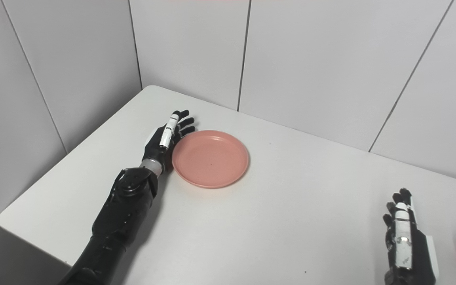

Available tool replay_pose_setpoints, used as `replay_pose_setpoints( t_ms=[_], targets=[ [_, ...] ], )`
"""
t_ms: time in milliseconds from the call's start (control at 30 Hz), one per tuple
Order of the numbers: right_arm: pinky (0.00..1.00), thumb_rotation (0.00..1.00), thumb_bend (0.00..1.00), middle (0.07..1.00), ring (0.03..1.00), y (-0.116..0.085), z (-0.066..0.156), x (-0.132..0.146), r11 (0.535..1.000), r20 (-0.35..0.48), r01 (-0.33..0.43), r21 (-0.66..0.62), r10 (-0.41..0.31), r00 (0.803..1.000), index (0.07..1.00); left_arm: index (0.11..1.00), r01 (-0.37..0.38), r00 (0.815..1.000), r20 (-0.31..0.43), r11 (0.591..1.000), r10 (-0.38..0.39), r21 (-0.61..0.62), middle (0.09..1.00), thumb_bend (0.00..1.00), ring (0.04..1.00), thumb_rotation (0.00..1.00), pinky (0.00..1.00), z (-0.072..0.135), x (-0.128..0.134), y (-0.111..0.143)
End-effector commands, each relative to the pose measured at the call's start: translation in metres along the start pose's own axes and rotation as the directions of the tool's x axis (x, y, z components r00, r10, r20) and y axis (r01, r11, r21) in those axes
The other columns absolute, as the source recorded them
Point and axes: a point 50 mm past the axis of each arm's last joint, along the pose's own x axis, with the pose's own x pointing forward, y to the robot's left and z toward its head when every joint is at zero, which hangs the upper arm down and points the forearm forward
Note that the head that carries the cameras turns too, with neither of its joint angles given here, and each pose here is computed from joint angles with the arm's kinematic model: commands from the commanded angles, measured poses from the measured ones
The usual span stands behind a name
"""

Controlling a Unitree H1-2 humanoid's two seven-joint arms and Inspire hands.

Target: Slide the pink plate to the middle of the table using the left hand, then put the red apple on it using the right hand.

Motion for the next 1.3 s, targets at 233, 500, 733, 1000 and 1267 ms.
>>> replay_pose_setpoints(
  t_ms=[233, 500, 733, 1000, 1267],
  targets=[
    [1.0, 1.0, 0.15, 0.981, 0.983, 0.003, 0.012, 0.006, 1.0, 0.085, -0.016, -0.012, 0.017, 0.996, 0.988, 0.846, 0.123, 0.992, -0.021, 0.99, -0.122, 0.068, 0.863, 0.37, 0.849, 1.0, 0.82, -0.004, 0.003, -0.039],
    [1.0, 1.0, 0.15, 0.981, 0.984, 0.005, 0.014, 0.006, 1.0, 0.083, -0.012, 0.002, 0.012, 0.996, 0.985, 0.857, 0.195, 0.98, -0.036, 0.979, -0.193, 0.052, 0.877, 0.38, 0.861, 1.0, 0.83, -0.006, -0.003, -0.06],
    [1.0, 1.0, 0.17, 0.971, 0.976, 0.005, 0.014, 0.006, 1.0, 0.086, -0.015, -0.011, 0.016, 0.996, 0.976, 0.865, 0.22, 0.975, -0.044, 0.974, -0.218, 0.043, 0.881, 0.37, 0.868, 1.0, 0.85, -0.005, -0.009, -0.077],
    [1.0, 1.0, 0.17, 0.974, 0.977, 0.007, 0.015, 0.006, 1.0, 0.078, -0.009, -0.003, 0.009, 0.997, 0.975, 0.858, 0.253, 0.967, -0.048, 0.966, -0.25, 0.057, 0.873, 0.37, 0.86, 1.0, 0.84, -0.003, -0.014, -0.094],
    [1.0, 1.0, 0.19, 0.976, 0.975, 0.013, 0.015, 0.005, 1.0, 0.07, -0.006, -0.002, 0.006, 0.998, 0.979, 0.862, 0.284, 0.959, -0.042, 0.958, -0.282, 0.05, 0.885, 0.37, 0.873, 1.0, 0.85, -0.001, -0.021, -0.108]
  ],
)
